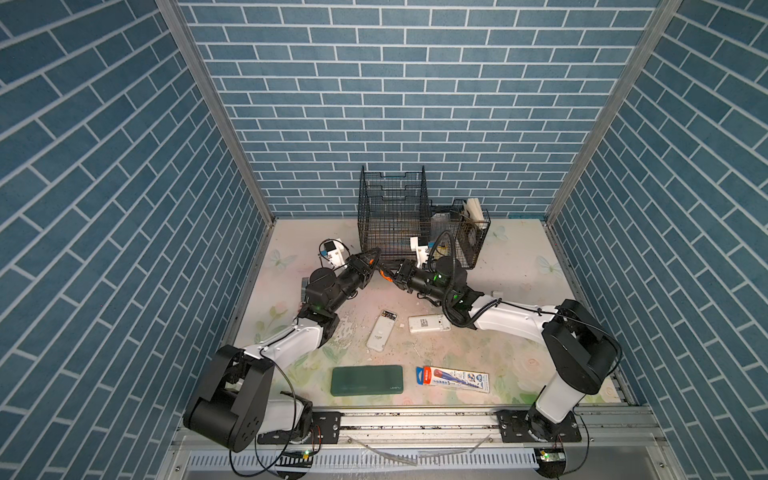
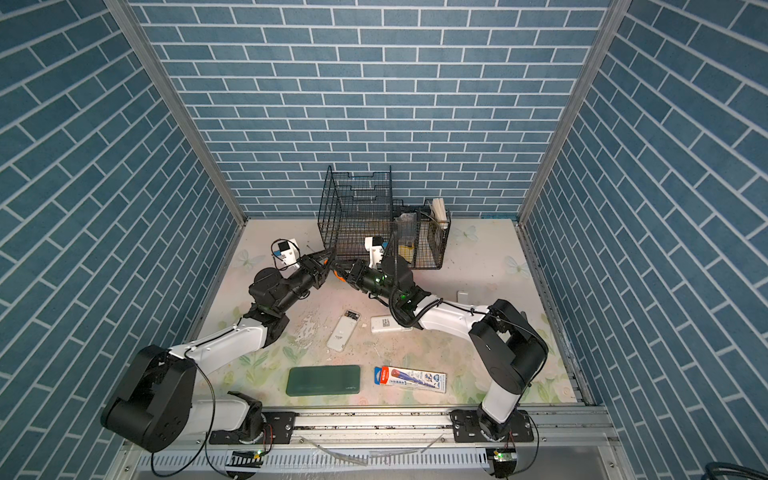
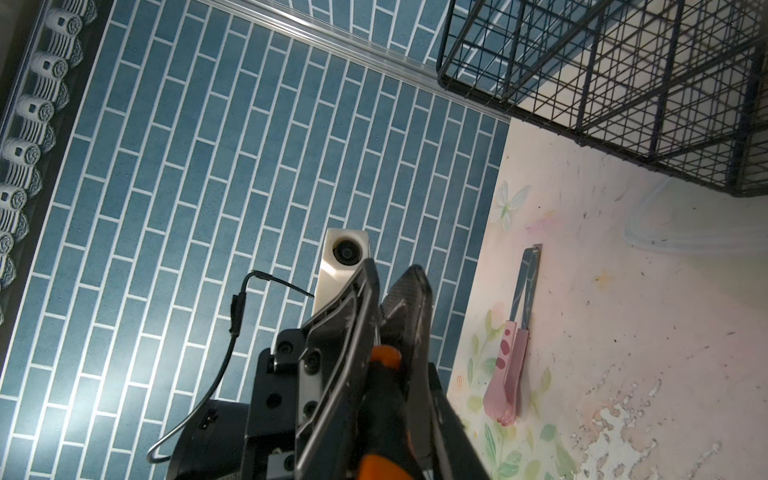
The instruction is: Unload the batteries from the remote control
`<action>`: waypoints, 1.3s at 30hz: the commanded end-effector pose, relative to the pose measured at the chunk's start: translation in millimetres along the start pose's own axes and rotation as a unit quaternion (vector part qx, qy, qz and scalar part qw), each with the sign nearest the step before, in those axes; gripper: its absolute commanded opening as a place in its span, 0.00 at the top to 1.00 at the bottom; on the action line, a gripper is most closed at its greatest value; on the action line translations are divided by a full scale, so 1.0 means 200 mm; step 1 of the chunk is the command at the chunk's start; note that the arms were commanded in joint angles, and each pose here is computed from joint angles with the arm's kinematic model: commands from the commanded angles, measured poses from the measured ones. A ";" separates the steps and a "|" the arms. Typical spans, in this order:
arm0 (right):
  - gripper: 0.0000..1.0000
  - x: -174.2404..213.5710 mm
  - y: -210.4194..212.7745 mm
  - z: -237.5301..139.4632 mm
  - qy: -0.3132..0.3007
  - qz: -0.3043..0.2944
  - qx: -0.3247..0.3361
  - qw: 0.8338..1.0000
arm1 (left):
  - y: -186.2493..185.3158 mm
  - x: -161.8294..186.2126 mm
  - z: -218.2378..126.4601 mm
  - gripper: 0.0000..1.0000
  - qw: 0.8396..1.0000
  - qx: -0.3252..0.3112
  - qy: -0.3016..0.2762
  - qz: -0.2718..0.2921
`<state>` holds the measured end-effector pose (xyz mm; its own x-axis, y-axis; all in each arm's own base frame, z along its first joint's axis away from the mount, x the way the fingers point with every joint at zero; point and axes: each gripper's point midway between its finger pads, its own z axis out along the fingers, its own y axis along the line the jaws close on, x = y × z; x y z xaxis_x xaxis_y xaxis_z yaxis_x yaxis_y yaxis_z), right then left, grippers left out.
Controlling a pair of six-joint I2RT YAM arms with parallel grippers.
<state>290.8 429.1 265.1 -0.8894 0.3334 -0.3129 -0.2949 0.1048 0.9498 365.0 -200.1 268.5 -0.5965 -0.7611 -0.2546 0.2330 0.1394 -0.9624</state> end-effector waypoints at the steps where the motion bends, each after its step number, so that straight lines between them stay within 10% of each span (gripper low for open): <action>1: 1.00 -0.03 0.05 -0.01 -0.002 -0.006 -0.001 1.000 | -0.02 0.03 -0.01 0.70 0.999 0.008 0.015 0.033; 14: 1.00 -0.02 -0.14 -0.29 0.057 -0.049 0.122 0.990 | 0.06 0.12 -0.27 0.45 0.986 -0.106 0.068 0.110; 24: 1.00 0.15 -0.30 -0.66 0.158 -0.139 0.261 0.942 | 0.35 0.22 -0.51 0.35 0.958 -0.246 0.109 0.100; 39: 1.00 0.28 -0.40 -0.79 0.192 -0.085 0.303 0.930 | 0.68 0.44 -0.62 0.35 0.881 -0.371 0.249 0.152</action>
<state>218.8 298.2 179.5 -0.9277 -0.0770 -0.3652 -0.3220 0.6596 0.6791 254.0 -167.7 104.9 -0.8789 -0.3595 -0.3135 -0.0736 0.7515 -0.6556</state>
